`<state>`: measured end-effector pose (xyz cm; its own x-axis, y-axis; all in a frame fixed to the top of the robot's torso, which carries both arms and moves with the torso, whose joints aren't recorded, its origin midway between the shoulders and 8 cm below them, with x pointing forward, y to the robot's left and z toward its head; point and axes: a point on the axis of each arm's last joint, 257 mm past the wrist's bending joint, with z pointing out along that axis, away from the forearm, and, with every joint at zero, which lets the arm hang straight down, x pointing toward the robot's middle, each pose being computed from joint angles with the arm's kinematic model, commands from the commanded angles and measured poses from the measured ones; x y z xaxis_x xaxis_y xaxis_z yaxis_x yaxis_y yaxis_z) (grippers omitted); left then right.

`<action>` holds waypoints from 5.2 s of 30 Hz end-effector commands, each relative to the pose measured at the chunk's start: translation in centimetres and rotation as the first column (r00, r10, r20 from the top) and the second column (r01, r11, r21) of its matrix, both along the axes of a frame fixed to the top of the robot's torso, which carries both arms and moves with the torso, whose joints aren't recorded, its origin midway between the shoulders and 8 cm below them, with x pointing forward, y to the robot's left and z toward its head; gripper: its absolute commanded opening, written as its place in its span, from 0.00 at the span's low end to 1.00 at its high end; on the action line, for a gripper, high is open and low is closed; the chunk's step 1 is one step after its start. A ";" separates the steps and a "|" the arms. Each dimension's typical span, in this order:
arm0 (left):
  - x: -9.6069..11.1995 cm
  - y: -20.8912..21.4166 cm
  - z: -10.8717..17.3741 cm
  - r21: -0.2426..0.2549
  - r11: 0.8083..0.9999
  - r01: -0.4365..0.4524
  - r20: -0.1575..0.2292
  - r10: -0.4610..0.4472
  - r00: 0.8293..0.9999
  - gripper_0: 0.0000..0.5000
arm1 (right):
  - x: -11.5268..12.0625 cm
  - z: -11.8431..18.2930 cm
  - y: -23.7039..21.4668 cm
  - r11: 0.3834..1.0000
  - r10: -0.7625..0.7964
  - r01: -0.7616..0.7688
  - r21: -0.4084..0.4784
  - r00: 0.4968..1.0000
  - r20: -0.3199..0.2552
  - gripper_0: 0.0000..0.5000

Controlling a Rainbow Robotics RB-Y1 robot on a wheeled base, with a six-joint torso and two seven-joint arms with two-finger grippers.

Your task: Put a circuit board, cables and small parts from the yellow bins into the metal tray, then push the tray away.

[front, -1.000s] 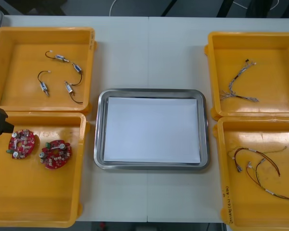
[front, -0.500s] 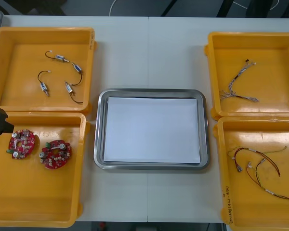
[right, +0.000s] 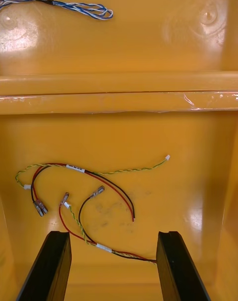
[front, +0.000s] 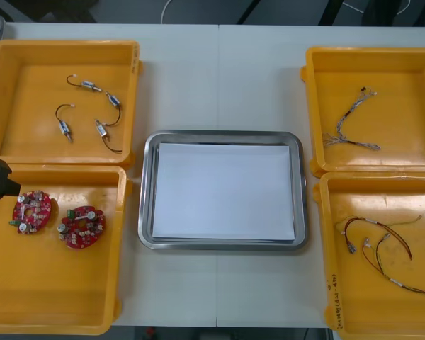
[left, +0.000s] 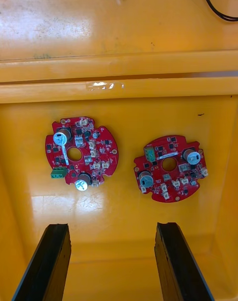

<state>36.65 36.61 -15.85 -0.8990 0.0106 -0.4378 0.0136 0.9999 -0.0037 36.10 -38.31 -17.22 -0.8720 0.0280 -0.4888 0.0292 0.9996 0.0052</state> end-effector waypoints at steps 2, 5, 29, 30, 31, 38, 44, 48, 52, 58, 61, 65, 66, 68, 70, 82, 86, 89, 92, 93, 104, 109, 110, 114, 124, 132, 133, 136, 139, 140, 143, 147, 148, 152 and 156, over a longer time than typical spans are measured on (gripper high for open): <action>-0.1 0.4 0.7 0.032 0.999 0.022 0.005 -0.022 1.000 1.00 | -0.5 0.5 -0.6 0.997 0.038 -0.038 -0.071 0.999 -0.005 1.00; -0.2 0.5 0.5 0.032 0.999 0.021 -0.001 -0.021 1.000 1.00 | -0.5 0.5 -0.6 0.997 0.038 -0.038 -0.071 0.999 -0.005 1.00; -1.6 2.4 -4.1 -0.023 0.999 -0.048 -0.054 0.047 0.997 1.00 | -4.3 -1.6 -1.3 0.995 0.060 -0.064 -0.077 0.996 -0.059 1.00; -1.5 2.6 -4.3 -0.029 0.998 -0.052 -0.054 0.050 0.997 1.00 | -4.7 -1.7 -1.3 0.994 0.065 -0.070 -0.080 0.996 -0.065 1.00; -1.4 2.7 -4.5 -0.035 0.998 -0.057 -0.055 0.055 0.997 1.00 | -5.2 -2.0 -1.3 0.994 0.068 -0.074 -0.085 0.995 -0.072 1.00; -1.5 3.1 -5.8 -0.063 0.995 -0.073 -0.054 0.069 0.996 1.00 | -7.5 -3.3 -1.2 0.992 0.081 -0.092 -0.090 0.989 -0.120 1.00; -1.3 3.6 -6.9 -0.105 0.990 -0.097 -0.069 0.090 0.994 1.00 | -9.6 -4.8 -1.1 0.990 0.097 -0.113 -0.085 0.980 -0.173 1.00; -1.4 4.1 -7.8 -0.117 0.987 -0.107 -0.063 0.100 0.993 1.00 | -10.7 -5.7 -0.8 0.987 0.122 -0.141 -0.082 0.973 -0.198 1.00; -1.4 4.3 -8.3 -0.127 0.985 -0.113 -0.063 0.106 0.992 1.00 | -10.9 -6.3 -0.2 0.981 0.159 -0.176 -0.080 0.971 -0.181 1.00; -1.2 4.3 -9.4 -0.160 0.979 -0.126 -0.069 0.116 0.991 1.00 | -10.1 -7.0 -0.1 0.959 0.239 -0.256 -0.120 0.961 -0.138 1.00; -0.8 4.3 -10.1 -0.180 0.975 -0.133 -0.065 0.123 0.990 1.00 | -9.7 -7.4 -0.7 0.936 0.282 -0.304 -0.179 0.950 -0.135 1.00; -0.4 4.4 -10.6 -0.191 0.972 -0.138 -0.058 0.130 0.990 1.00 | -9.2 -8.2 -0.8 0.896 0.344 -0.369 -0.248 0.929 -0.139 1.00; -0.4 4.4 -10.5 -0.189 0.972 -0.137 -0.057 0.128 0.990 1.00 | -9.2 -8.3 -0.8 0.890 0.353 -0.378 -0.255 0.925 -0.141 1.00; -0.6 4.4 -10.9 -0.193 0.971 -0.141 -0.068 0.130 0.989 1.00 | -9.1 -8.7 -0.7 0.868 0.385 -0.412 -0.278 0.911 -0.150 1.00; -0.7 4.4 -11.2 -0.197 0.970 -0.146 -0.076 0.133 0.988 1.00 | -9.1 -9.2 -0.5 0.857 0.405 -0.432 -0.280 0.902 -0.154 1.00; -1.0 4.5 -13.0 -0.213 0.963 -0.165 -0.104 0.146 0.984 1.00 | -8.5 -12.6 -1.0 0.854 0.438 -0.461 -0.241 0.887 -0.145 1.00; -0.6 4.5 -13.5 -0.226 0.958 -0.174 -0.093 0.157 0.983 1.00 | -8.1 -14.0 -0.6 0.843 0.465 -0.484 -0.233 0.875 -0.135 1.00; -0.5 4.5 -13.8 -0.224 0.959 -0.175 -0.088 0.159 0.983 1.00 | -7.6 -14.7 -0.5 0.829 0.484 -0.501 -0.250 0.865 -0.129 1.00; -0.4 4.4 -14.1 -0.224 0.959 -0.175 -0.088 0.159 0.983 1.00 | -7.6 -15.7 -0.5 0.816 0.502 -0.520 -0.253 0.854 -0.135 1.00; -0.5 4.5 -14.1 -0.224 0.958 -0.176 -0.091 0.160 0.983 1.00 | -7.5 -15.7 -0.5 0.815 0.504 -0.520 -0.255 0.854 -0.133 1.00; -1.1 4.5 -14.9 -0.233 0.955 -0.184 -0.096 0.166 0.981 1.00 | -7.9 -18.0 -1.2 0.787 0.539 -0.561 -0.258 0.828 -0.158 1.00; -1.0 4.5 -14.9 -0.234 0.954 -0.187 -0.091 0.170 0.981 1.00 | -8.3 -18.6 -0.8 0.778 0.553 -0.577 -0.247 0.816 -0.168 1.00; -1.0 4.5 -14.9 -0.234 0.954 -0.187 -0.091 0.170 0.981 1.00 | -8.4 -18.7 -0.6 0.779 0.554 -0.579 -0.241 0.815 -0.170 1.00; -1.0 4.5 -14.9 -0.235 0.954 -0.187 -0.092 0.169 0.981 1.00 | -8.8 -19.1 -0.4 0.776 0.559 -0.587 -0.230 0.810 -0.179 1.00; -0.6 4.3 -15.0 -0.241 0.952 -0.190 -0.076 0.177 0.981 1.00 | -8.6 -19.5 -0.2 0.769 0.565 -0.589 -0.247 0.808 -0.169 1.00; -0.6 4.2 -15.0 -0.244 0.951 -0.191 -0.077 0.177 0.981 0.01 | -8.4 -20.2 0.0 0.773 0.567 -0.586 -0.242 0.810 -0.151 1.00; -0.6 4.2 -15.0 -0.246 0.950 -0.192 -0.077 0.178 0.981 0.00 | -8.5 -20.2 0.0 0.774 0.566 -0.586 -0.240 0.810 -0.151 1.00; -0.6 4.2 -15.0 -0.248 0.949 -0.193 -0.079 0.179 0.981 0.00 | -8.6 -20.4 0.2 0.776 0.566 -0.586 -0.233 0.810 -0.150 1.00; -0.6 4.1 -15.0 -0.251 0.949 -0.193 -0.079 0.178 0.981 0.00 | -8.7 -20.4 0.2 0.776 0.567 -0.587 -0.230 0.809 -0.154 1.00; -0.7 4.1 -15.1 -0.251 0.948 -0.193 -0.080 0.179 0.981 0.01 | -8.8 -20.5 0.3 0.776 0.567 -0.588 -0.228 0.809 -0.154 0.98; -0.7 4.1 -15.0 -0.252 0.948 -0.193 -0.080 0.178 0.981 0.00 | -8.8 -20.5 0.4 0.779 0.566 -0.586 -0.223 0.810 -0.152 0.22; -0.5 4.0 -14.6 -0.255 0.949 -0.185 -0.071 0.173 0.982 0.00 | -8.9 -20.5 0.4 0.781 0.565 -0.585 -0.219 0.811 -0.152 0.00; -0.5 3.8 -14.5 -0.256 0.949 -0.182 -0.070 0.169 0.983 0.00 | -8.8 -20.4 0.3 0.781 0.564 -0.583 -0.221 0.812 -0.150 0.00; -0.7 4.1 -13.2 -0.245 0.954 -0.174 -0.066 0.163 0.984 0.00 | -8.3 -20.0 0.0 0.778 0.565 -0.583 -0.234 0.812 -0.145 0.00; -1.1 4.2 -11.8 -0.235 0.958 -0.165 -0.068 0.153 0.986 0.00 | -7.6 -19.3 -0.1 0.777 0.566 -0.580 -0.244 0.813 -0.132 0.00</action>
